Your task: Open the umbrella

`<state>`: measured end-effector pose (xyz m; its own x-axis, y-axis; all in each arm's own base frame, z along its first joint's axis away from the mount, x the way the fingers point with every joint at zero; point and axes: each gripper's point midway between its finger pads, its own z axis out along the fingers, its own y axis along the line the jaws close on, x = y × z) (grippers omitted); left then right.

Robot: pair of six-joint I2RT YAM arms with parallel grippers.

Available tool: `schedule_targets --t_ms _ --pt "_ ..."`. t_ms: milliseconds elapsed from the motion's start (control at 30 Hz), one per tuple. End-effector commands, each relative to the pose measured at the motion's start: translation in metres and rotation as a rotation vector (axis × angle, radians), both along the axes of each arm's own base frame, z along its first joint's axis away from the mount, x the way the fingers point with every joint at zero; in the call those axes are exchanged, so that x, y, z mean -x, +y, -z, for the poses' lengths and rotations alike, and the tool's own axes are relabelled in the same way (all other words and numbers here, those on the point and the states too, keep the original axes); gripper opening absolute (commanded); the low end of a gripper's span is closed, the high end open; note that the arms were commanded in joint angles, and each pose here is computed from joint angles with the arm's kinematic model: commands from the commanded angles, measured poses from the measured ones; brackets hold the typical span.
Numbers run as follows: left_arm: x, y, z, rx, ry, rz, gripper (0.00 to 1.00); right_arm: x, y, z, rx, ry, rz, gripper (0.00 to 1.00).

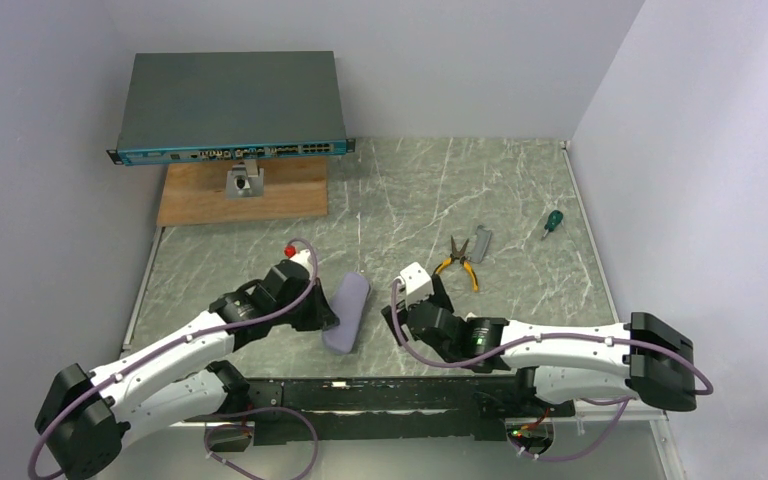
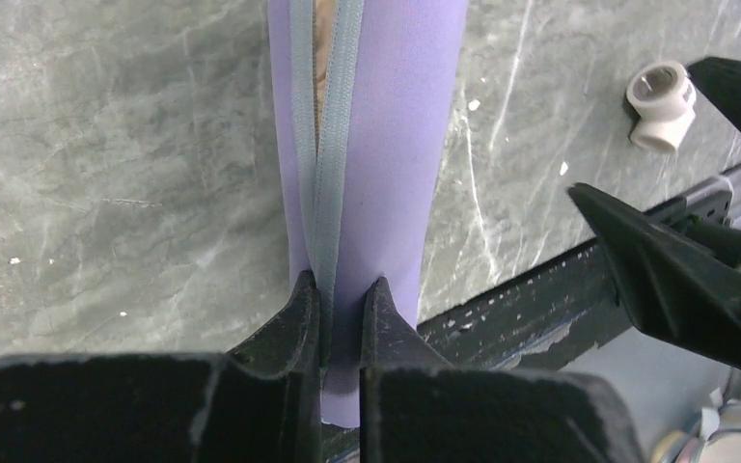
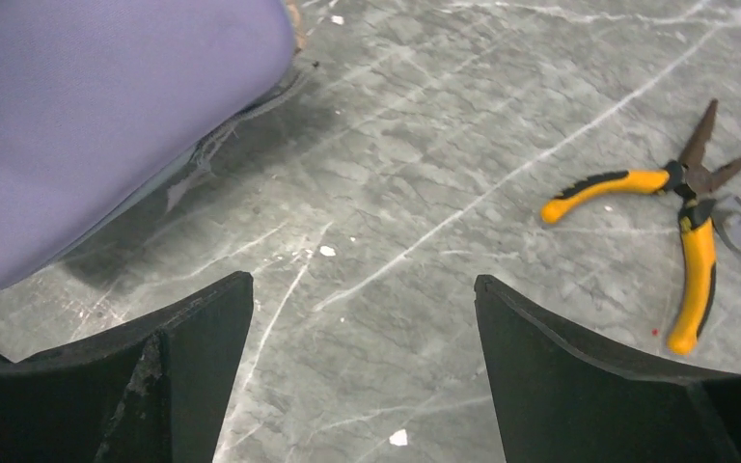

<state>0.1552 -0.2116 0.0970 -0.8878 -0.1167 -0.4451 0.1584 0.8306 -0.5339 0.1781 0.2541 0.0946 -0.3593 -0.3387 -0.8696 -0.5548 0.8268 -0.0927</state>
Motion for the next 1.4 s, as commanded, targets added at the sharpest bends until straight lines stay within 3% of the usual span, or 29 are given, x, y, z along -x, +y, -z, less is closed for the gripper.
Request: schedule_targets --t_ms 0,200,233,267,300,333,367,433,800,1133,1367 --pt "-0.032 -0.018 -0.022 0.156 -0.107 -0.122 0.0 -0.007 -0.02 -0.011 -0.052 -0.014 0.128 0.87" --pt "-0.046 -0.012 -0.021 0.2 -0.137 -0.243 0.0 -0.008 -0.032 -0.03 -0.172 -0.038 0.192 0.9" --pt "-0.048 -0.012 -0.022 0.212 -0.146 -0.258 0.04 -0.008 -0.032 -0.033 -0.196 -0.04 0.195 0.91" --pt "-0.049 -0.011 -0.019 0.213 -0.141 -0.274 0.24 -0.009 -0.033 -0.035 -0.211 -0.041 0.197 0.91" --pt "-0.051 -0.01 -0.017 0.207 -0.136 -0.289 0.53 -0.009 -0.034 -0.037 -0.224 -0.043 0.2 0.92" --pt "-0.052 -0.009 -0.017 0.197 -0.135 -0.295 0.74 -0.009 -0.034 -0.038 -0.231 -0.044 0.203 0.92" --pt "-0.052 -0.007 -0.016 0.179 -0.128 -0.3 0.85 -0.009 -0.035 -0.039 -0.232 -0.046 0.204 0.92" --pt "-0.052 -0.003 -0.017 0.146 -0.125 -0.305 0.94 -0.009 -0.036 -0.04 -0.224 -0.046 0.206 0.93" --pt "-0.031 0.046 -0.078 -0.044 -0.229 -0.251 0.97 -0.009 -0.018 -0.049 -0.217 -0.023 0.171 0.93" --pt "0.005 0.12 -0.1 -0.242 -0.346 -0.217 0.95 -0.007 0.05 -0.082 -0.242 0.046 0.025 0.93" --pt "0.012 0.132 -0.118 -0.087 -0.526 -0.264 0.94 -0.006 0.117 -0.084 -0.204 0.16 -0.069 0.87"
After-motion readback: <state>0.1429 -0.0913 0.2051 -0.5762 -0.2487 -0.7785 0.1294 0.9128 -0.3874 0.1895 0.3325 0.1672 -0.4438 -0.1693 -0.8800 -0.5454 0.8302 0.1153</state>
